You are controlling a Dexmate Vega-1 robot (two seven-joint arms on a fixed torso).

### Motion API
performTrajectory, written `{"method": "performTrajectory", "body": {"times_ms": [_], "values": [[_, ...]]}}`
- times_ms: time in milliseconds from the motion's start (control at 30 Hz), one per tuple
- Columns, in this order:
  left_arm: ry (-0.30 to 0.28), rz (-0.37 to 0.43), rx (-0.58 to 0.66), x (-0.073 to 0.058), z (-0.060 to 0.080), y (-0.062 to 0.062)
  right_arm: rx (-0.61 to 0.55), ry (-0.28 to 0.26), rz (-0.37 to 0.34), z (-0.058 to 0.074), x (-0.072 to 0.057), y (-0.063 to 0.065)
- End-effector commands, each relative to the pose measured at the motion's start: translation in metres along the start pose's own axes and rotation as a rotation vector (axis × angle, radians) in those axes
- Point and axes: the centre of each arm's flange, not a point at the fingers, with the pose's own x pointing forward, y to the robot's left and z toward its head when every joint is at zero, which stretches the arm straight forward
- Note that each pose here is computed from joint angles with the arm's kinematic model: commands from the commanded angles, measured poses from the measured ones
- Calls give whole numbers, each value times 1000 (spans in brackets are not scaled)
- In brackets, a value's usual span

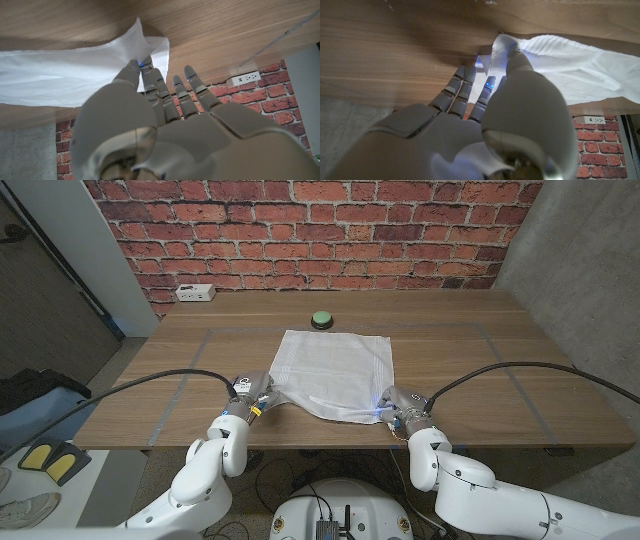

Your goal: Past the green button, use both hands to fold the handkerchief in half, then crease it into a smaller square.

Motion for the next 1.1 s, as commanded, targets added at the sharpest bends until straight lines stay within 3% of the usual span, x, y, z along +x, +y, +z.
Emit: {"method": "performTrajectory", "body": {"times_ms": [33, 533, 833, 1100], "values": [[9, -13, 10, 2, -4, 5, 148, -25, -81, -23, -2, -14], [-21, 10, -34, -9, -6, 34, 235, -15, -197, -42, -18, -30], [-73, 18, -73, -20, -5, 48, 214, -8, -249, -42, -28, -40], [-95, 86, -88, -27, -7, 53, 215, -27, -282, -40, -33, -45]]}}
